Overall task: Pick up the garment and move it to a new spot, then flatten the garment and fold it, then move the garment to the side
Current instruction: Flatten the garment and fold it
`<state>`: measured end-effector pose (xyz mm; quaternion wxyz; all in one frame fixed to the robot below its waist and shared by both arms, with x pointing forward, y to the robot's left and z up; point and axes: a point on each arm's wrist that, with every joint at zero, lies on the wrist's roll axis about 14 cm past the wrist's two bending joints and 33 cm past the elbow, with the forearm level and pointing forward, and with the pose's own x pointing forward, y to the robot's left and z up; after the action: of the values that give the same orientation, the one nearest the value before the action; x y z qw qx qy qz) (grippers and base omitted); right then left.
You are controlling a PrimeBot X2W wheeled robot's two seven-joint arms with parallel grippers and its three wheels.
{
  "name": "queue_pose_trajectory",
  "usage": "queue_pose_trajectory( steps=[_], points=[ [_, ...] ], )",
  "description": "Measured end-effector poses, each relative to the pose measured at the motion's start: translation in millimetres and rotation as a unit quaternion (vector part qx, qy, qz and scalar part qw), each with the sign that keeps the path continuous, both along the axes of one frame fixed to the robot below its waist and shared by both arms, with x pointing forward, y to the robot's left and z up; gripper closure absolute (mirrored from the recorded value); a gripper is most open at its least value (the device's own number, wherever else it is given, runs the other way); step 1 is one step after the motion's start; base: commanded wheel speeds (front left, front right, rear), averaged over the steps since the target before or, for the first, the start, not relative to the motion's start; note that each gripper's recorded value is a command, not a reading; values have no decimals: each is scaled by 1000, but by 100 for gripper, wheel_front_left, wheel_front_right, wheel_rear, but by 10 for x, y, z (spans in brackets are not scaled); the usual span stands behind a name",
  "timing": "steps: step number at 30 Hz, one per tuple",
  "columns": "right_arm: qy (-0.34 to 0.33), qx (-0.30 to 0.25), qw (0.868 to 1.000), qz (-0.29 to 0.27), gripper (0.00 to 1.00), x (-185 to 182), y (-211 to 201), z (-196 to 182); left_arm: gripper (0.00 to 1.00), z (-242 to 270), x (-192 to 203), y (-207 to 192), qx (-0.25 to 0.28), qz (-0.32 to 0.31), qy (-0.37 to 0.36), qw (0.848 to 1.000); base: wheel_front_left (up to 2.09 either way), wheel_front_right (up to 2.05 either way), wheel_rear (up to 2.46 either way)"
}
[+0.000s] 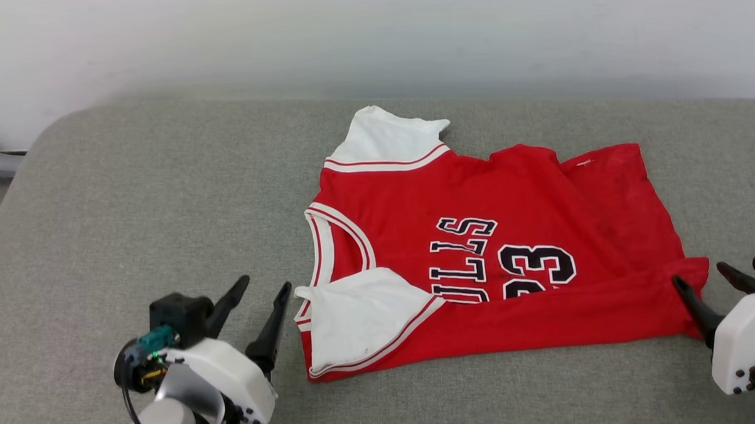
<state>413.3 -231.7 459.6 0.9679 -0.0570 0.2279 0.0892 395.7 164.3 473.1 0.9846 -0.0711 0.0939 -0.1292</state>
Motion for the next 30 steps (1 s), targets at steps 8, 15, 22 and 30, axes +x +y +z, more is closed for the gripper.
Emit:
queue_pose_trajectory(
  steps=[8, 15, 22, 30],
  points=[
    [38, -6, 999, -1, 0, -293, -1, 33, 0, -42, -348, -109, -40, 27, 41, 998, 0, 0, 0],
    [92, -6, 996, -15, 0, -505, 35, -42, 0, -268, -520, -241, -26, 4, 130, 991, 0, 0, 0],
    [97, -5, 995, -20, 0, -491, 82, 15, 0, -510, -543, -391, -9, -23, 209, 978, 0, 0, 0],
    [116, -9, 993, -36, 0, -492, 1, -83, 0, -845, -382, -311, 35, -5, 258, 965, 0, 0, 0]
  ],
)
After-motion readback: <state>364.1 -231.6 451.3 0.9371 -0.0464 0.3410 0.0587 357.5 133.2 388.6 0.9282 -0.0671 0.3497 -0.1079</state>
